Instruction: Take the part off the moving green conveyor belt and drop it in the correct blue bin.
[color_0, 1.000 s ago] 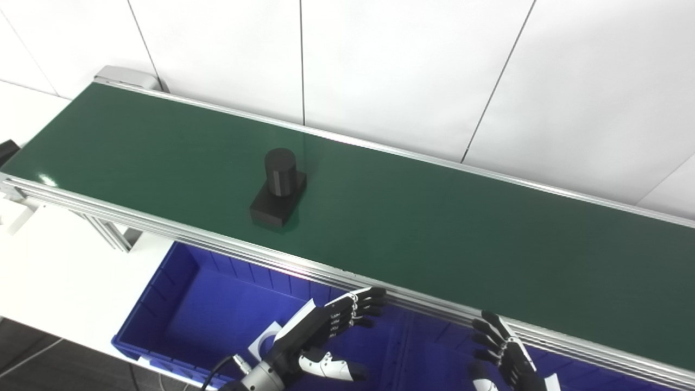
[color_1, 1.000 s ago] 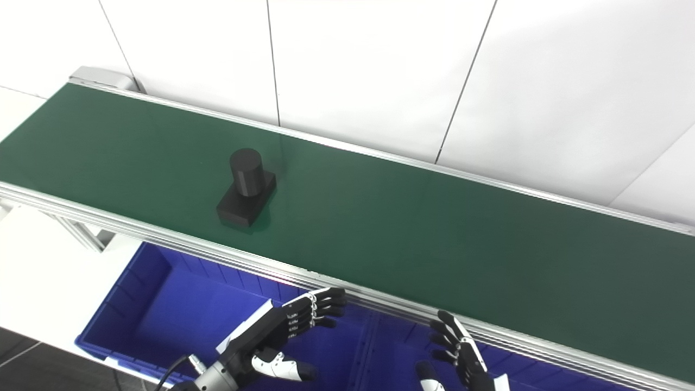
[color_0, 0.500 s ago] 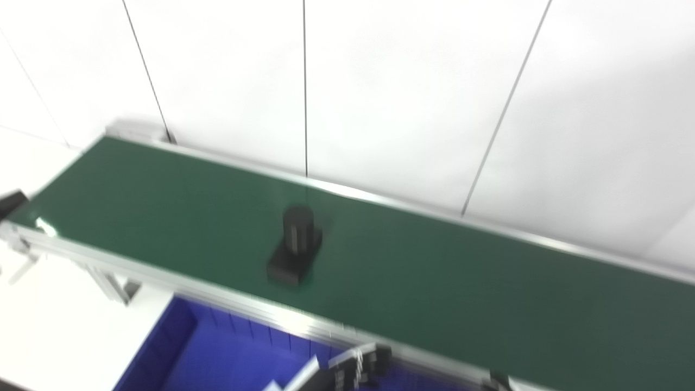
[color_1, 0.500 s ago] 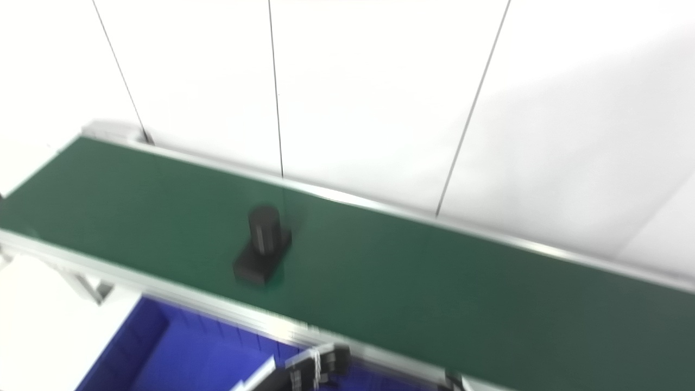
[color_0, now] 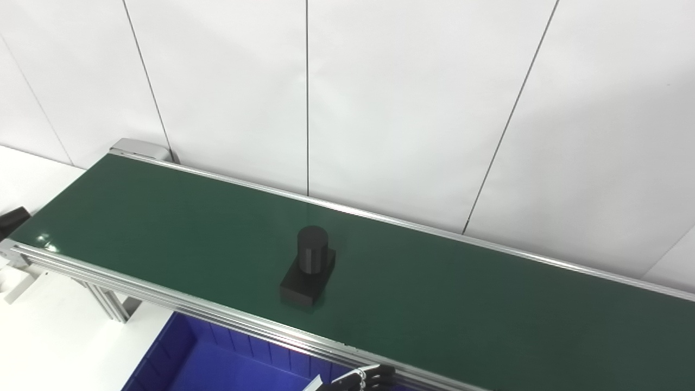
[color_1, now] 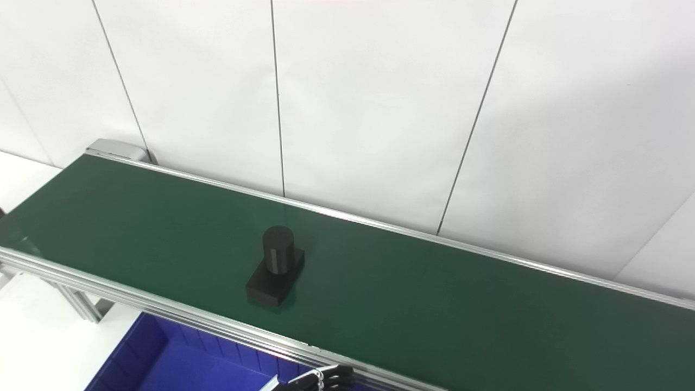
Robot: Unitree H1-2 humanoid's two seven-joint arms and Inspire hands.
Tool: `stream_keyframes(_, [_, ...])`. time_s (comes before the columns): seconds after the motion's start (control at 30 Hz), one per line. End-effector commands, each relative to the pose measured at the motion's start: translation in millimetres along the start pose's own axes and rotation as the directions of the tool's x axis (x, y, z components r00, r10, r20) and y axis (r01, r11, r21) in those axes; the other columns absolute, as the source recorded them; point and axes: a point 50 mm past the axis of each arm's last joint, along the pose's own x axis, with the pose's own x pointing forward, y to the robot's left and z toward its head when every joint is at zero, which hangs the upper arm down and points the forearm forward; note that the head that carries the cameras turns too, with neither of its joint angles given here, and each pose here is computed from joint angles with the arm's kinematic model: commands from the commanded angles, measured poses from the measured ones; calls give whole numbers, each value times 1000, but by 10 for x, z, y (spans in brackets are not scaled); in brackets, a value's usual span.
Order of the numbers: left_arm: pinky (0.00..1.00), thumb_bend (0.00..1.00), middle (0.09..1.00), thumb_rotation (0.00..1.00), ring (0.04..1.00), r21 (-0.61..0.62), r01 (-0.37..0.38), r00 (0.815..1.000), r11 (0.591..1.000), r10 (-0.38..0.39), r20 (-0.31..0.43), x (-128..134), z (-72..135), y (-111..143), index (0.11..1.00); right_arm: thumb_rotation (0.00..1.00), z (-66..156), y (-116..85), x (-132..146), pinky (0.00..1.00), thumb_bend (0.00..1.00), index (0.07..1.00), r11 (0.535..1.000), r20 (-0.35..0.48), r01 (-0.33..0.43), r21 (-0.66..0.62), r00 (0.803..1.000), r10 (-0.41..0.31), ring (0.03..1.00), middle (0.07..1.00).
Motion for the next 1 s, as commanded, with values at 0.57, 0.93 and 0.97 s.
stream_keyframes(0.57, [770, 978, 846, 450, 826, 20, -1, 998, 1000, 0, 59, 97, 112, -1, 866, 451, 880, -304, 332, 639, 573, 832, 995, 316, 89, -54, 946, -67, 750, 790])
stream_keyframes(0.93, [797, 969, 864, 443, 845, 23, 2, 997, 1000, -4, 74, 98, 150, 17, 886, 476, 1259, -386, 667, 643, 706, 850, 983, 345, 87, -160, 938, -27, 781, 829])
stream_keyframes(0.97, [798, 966, 866, 445, 846, 25, 3, 997, 1000, -5, 76, 98, 154, 18, 888, 472, 1287, -386, 709, 642, 711, 850, 981, 351, 86, -172, 936, -20, 780, 830])
